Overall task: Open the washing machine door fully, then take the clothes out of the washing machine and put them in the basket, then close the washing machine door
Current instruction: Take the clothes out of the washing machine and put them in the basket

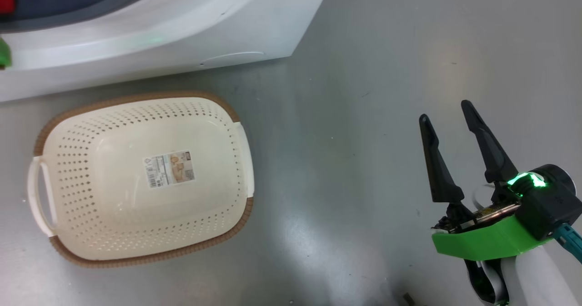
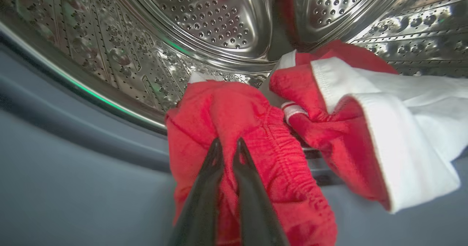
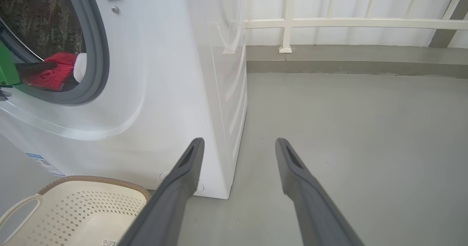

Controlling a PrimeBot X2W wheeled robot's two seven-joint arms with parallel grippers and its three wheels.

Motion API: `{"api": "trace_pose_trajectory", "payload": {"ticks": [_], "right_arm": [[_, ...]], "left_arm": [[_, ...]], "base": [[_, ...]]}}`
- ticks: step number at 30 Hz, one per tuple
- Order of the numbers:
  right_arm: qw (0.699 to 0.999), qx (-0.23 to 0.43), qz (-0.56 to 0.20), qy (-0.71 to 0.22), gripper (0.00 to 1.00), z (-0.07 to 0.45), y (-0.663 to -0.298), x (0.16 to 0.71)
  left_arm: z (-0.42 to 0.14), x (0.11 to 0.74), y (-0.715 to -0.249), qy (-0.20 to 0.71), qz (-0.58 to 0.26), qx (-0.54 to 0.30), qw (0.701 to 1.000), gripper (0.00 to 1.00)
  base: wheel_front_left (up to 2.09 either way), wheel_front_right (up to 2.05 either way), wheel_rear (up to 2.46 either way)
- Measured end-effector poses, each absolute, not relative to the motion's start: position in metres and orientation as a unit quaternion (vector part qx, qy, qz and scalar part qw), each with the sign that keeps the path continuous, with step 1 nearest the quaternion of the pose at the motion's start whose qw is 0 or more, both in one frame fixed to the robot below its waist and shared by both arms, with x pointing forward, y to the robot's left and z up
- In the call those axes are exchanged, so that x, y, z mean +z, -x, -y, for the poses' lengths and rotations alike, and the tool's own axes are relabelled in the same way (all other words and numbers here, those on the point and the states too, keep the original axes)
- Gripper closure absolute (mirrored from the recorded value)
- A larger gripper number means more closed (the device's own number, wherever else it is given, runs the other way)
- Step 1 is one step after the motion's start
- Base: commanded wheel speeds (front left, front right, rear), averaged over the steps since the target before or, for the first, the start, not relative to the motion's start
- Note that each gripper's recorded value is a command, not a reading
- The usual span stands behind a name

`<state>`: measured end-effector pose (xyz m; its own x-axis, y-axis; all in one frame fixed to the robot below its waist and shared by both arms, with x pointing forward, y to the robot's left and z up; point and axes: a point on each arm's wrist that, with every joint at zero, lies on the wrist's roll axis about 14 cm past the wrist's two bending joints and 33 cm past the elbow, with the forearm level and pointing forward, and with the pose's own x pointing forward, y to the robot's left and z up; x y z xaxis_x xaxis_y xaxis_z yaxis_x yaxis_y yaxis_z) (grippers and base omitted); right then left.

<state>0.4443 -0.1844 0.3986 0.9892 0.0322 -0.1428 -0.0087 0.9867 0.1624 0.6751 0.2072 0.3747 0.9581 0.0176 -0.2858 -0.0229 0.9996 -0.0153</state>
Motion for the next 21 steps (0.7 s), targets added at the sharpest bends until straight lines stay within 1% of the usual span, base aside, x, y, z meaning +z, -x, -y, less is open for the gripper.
{"api": "trace_pose_trajectory", "payload": {"ticks": [5, 10, 15, 21], "right_arm": [[0.994, 0.013, -0.069, -0.08, 0.0, 0.182, -0.448, 0.399], [0.994, 0.023, -0.064, -0.081, 0.0, 0.176, -0.452, 0.4], [0.994, 0.032, -0.058, -0.083, 0.0, 0.17, -0.456, 0.404], [0.995, 0.038, -0.044, -0.086, 0.0, 0.166, -0.458, 0.414]], "left_arm": [[-0.208, 0.379, -0.662, 0.018, -0.121, 0.001, 0.992, 1.0], [-0.202, 0.384, -0.647, 0.055, -0.098, -0.007, 0.994, 1.0], [-0.205, 0.396, -0.628, 0.067, -0.073, -0.008, 0.995, 1.0], [-0.196, 0.407, -0.595, 0.053, -0.053, -0.016, 0.997, 1.0]], "base": [[0.0, 0.0, 0.0], [0.0, 0.0, 0.0], [0.0, 0.0, 0.0], [0.0, 0.0, 0.0]]}}
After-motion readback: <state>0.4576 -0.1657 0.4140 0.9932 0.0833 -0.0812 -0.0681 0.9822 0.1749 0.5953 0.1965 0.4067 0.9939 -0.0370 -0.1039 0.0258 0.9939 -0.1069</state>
